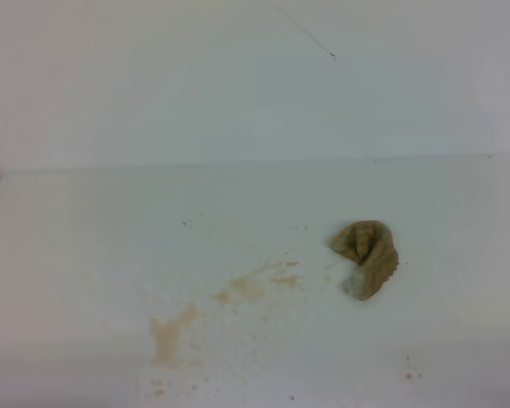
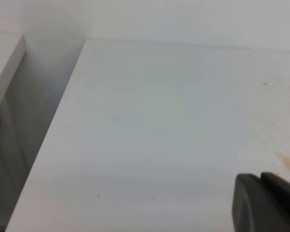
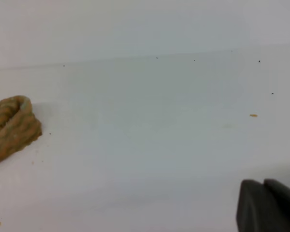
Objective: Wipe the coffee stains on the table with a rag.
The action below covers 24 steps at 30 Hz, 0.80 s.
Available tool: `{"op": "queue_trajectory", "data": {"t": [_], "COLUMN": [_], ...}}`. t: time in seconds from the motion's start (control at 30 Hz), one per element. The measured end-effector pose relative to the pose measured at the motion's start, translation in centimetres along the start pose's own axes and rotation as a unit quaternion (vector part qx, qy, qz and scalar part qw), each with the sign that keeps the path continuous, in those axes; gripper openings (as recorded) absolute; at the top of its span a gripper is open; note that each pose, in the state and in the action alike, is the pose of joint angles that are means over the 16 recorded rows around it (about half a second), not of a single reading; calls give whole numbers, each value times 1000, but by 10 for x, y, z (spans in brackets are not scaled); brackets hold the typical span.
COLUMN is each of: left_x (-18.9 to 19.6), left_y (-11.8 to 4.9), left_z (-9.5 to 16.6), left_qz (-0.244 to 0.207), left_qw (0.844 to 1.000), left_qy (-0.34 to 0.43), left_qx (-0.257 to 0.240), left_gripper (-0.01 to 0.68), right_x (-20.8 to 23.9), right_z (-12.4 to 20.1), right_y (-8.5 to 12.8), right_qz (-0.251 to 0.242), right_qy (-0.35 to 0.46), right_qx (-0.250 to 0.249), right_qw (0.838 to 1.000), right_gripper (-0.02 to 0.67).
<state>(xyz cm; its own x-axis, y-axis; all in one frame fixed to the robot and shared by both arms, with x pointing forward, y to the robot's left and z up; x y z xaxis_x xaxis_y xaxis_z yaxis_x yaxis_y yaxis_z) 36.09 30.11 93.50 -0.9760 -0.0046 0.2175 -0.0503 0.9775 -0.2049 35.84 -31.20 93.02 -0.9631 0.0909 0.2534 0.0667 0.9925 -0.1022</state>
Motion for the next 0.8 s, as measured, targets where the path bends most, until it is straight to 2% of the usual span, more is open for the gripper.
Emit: {"op": "queue_trajectory", "data": {"t": [0.8], "left_x": [0], "left_y": [0], "left_z": [-1], "left_qz": [0], "left_qw": [1000], "left_qy": [0], "left_qx": [0], "left_gripper": [1], "right_x": [0], "right_z": [-2], "right_y": [0], "right_qz": [0], "right_qy": [-2], "right_qx": [0], "right_qw": [1000], "right_gripper": [1]}}
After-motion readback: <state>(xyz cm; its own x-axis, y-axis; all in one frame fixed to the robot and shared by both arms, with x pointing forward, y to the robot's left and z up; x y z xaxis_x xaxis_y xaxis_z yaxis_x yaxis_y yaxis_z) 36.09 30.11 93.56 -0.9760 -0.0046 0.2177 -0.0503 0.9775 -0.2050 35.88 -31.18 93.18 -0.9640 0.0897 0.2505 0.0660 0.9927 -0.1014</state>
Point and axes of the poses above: a point on each arm's last joint axis where the gripper is mounted, x pointing back along that axis away from the gripper, y along the wrist's bending axis when the last joint is at zero, z = x × y, the point moved 7 cm from there along -x, pointing out along that axis toward the gripper, and after that the axes turned 3 degrees about x, right-handed, at the moved point
